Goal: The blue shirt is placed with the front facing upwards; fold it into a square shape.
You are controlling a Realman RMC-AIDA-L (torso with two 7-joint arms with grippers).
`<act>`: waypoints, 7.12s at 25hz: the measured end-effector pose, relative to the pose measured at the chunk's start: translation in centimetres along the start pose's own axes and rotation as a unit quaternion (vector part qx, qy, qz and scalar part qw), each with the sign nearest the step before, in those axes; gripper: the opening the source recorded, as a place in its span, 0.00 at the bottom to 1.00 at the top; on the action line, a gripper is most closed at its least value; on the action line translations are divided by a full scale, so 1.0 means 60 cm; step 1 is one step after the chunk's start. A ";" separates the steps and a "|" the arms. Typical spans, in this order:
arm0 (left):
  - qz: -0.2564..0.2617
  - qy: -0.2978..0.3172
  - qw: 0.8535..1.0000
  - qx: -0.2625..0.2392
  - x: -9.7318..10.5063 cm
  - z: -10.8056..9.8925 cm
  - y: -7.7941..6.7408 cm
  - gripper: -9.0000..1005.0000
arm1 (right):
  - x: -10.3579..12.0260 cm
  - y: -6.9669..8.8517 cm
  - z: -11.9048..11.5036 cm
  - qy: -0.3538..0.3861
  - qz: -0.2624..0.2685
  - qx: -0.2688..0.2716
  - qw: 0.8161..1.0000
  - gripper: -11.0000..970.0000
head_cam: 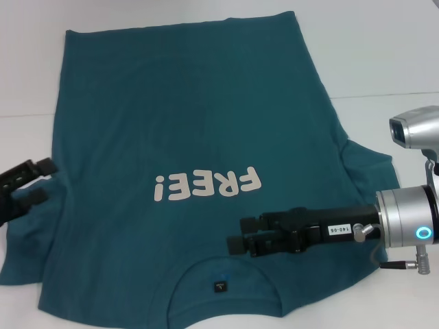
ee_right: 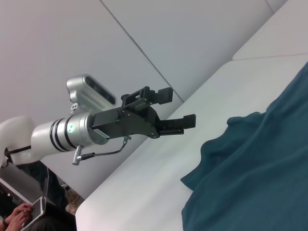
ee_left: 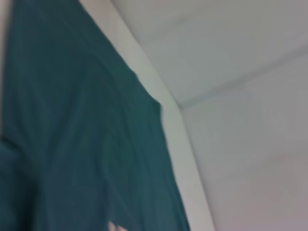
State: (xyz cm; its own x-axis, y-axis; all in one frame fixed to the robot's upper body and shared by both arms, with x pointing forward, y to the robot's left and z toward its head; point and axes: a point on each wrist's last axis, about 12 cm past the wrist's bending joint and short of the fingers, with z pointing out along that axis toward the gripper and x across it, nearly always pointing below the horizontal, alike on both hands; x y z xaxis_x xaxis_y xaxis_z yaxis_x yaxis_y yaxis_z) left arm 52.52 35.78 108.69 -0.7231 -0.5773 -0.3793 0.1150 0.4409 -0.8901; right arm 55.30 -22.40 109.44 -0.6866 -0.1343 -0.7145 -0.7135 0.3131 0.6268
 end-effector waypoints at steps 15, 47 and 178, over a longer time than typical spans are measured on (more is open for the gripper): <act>-0.056 -0.070 0.991 -0.095 0.007 -0.029 0.056 0.88 | -0.006 -0.007 -0.003 -0.008 0.020 0.018 1.000 0.96; -0.059 -0.080 0.983 -0.156 0.011 -0.021 0.086 0.87 | -0.006 -0.017 -0.017 -0.048 0.053 0.038 0.997 0.96; -0.023 0.011 0.993 -0.116 -0.075 0.015 0.007 0.01 | -0.002 -0.018 -0.030 -0.062 0.056 0.041 0.996 0.96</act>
State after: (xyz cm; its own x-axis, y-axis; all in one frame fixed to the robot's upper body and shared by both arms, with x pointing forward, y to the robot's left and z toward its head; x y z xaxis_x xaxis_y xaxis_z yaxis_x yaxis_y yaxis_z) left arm 56.45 37.97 109.80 -0.7388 -0.5869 -0.3312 -0.0769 0.5616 -0.8238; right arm 55.89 -24.45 109.40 -0.7357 0.0215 -0.6770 -0.6157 0.3954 0.6816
